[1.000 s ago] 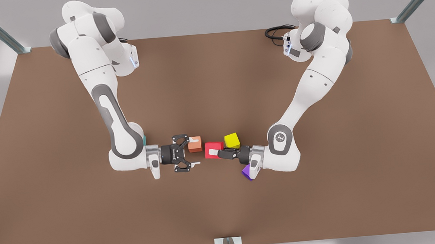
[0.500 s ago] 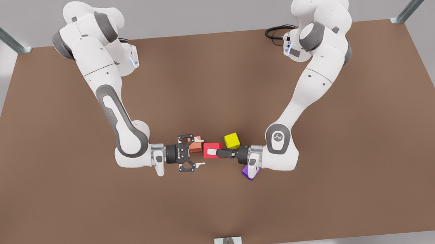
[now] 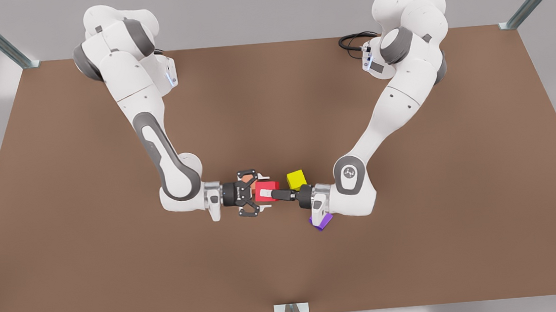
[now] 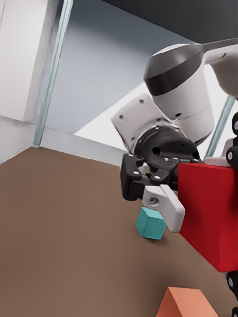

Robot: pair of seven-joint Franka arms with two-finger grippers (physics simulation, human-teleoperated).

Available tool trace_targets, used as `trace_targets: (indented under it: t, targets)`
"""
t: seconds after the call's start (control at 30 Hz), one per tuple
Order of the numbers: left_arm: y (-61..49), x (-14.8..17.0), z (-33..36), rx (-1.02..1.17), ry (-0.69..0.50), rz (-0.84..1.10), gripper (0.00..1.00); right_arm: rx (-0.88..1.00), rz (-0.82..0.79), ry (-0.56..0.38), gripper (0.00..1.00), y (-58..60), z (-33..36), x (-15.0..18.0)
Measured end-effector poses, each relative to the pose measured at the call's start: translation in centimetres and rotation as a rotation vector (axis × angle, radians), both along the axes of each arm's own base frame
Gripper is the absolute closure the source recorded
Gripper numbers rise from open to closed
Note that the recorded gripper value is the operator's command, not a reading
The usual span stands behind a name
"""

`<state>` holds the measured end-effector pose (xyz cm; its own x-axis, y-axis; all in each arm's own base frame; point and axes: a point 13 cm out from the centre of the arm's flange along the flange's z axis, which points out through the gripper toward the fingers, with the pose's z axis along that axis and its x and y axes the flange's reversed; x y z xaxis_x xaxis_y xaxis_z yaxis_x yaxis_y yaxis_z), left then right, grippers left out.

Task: Pick up red wooden cube and pass to hand red wooden cube and place in blue wooden cube

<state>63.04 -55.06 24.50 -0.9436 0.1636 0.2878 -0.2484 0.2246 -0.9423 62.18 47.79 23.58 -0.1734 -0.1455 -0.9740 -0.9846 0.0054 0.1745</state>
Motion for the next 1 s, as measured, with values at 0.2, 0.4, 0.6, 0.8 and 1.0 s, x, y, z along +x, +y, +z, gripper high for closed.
trace_targets:
  t: [0.2, 0.4, 0.6, 0.8, 1.0]
  targets:
    - [-0.1, 0.1, -0.1, 0.003, -0.007, 0.005, 0.26, -0.002, -0.002, -0.014, 0.48, 0.2, -0.4, 0.0]
    - [0.3, 0.5, 0.7, -0.002, -0.030, 0.008, 0.00, -0.005, -0.005, -0.029, 0.48, -0.1, -0.3, 0.3]
    - [14.5, 7.3, 2.7, 0.105, -0.129, 0.047, 0.00, -0.098, -0.014, -0.142, 0.47, -11.6, 2.7, 5.1]
    - [34.7, 4.8, 13.5, 0.619, -0.408, -0.199, 0.00, -0.656, 0.275, -0.250, 0.47, -30.9, 2.0, 2.8]
    - [42.0, -5.2, 18.3, 1.293, -0.423, -0.393, 0.00, -1.056, 0.447, -0.177, 0.47, -34.9, -0.8, -2.1]
